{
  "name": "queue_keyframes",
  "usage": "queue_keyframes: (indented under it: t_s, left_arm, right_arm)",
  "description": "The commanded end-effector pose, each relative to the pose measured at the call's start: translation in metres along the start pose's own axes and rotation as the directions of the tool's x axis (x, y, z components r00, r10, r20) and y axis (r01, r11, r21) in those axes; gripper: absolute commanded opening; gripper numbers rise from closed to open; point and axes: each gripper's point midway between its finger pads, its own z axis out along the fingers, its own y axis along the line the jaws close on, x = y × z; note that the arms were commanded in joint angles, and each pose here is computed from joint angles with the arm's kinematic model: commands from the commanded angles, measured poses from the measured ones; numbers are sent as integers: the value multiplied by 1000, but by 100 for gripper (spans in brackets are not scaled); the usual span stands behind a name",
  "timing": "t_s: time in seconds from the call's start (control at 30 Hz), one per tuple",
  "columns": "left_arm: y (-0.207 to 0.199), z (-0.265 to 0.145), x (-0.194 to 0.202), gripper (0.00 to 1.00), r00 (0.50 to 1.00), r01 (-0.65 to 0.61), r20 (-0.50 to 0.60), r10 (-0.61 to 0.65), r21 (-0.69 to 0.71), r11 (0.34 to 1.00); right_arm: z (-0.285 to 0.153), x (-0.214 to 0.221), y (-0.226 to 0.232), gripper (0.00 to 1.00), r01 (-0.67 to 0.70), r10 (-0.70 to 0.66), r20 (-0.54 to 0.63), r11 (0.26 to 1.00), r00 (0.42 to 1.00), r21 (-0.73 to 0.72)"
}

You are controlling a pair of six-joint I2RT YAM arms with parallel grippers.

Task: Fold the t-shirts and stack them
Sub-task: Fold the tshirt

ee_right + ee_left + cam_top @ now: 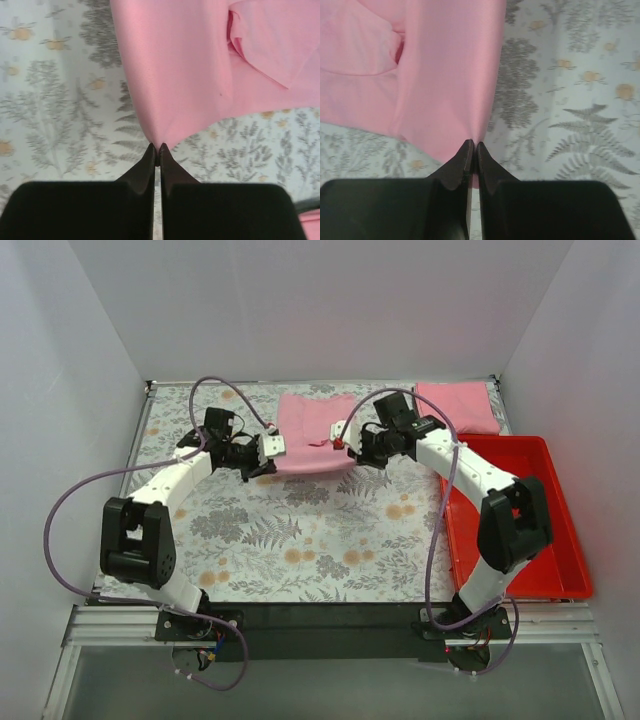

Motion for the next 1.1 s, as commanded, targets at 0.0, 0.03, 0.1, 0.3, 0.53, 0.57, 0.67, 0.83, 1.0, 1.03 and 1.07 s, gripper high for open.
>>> queue_keyframes:
  t_s: [0.0, 0.03, 0.1, 0.3, 0.53, 0.57, 0.67, 0.83, 1.0, 1.03, 1.07]
  left_arm:
    - [-72, -25, -22, 0, 999, 23, 33, -27, 124, 992]
    - [-90, -29, -22, 0, 997, 62, 26, -67, 157, 986]
    - [-124, -38, -26, 0, 994, 88, 42, -100, 223, 971]
    - [-196, -78, -47, 0, 984, 146, 56, -172, 316, 937]
    - [-128, -66, -54, 0, 969, 243, -8, -248, 242, 939]
    - [-116, -63, -55, 0, 970, 239, -5, -245, 229, 943]
    - [-76, -51, -49, 0, 970, 240, -1, -245, 199, 950]
    - [-23, -22, -21, 0, 955, 297, -30, -297, 198, 934]
    - [11, 9, 14, 0, 929, 369, -60, -364, 207, 906]
    - [20, 12, 19, 0, 931, 366, -56, -362, 193, 911]
    - [27, 16, 23, 0, 929, 369, -58, -365, 179, 912]
  right_arm:
    - [-30, -13, 65, 1, -18, 22, 39, 993, 999, -119]
    - [-32, -15, 85, 1, -25, 32, 42, 987, 999, -156]
    - [-43, -10, 125, 1, -49, 61, 47, 976, 997, -210]
    - [-77, -34, 190, 1, -14, 54, 122, 951, 991, -308]
    - [-61, -31, 132, 1, -14, 40, 91, 964, 995, -267]
    - [-60, -34, 118, 1, 17, 8, 100, 969, 995, -248]
    - [-41, -19, 96, 1, -12, 33, 71, 963, 997, -268]
    - [-12, 2, 46, 1, -30, 45, 52, 964, 998, -264]
    - [24, 24, 13, 1, -62, 70, 21, 958, 997, -280]
    - [27, 24, 3, 1, -55, 65, 28, 962, 997, -266]
    - [31, 27, 1, 1, -63, 72, 25, 960, 997, -272]
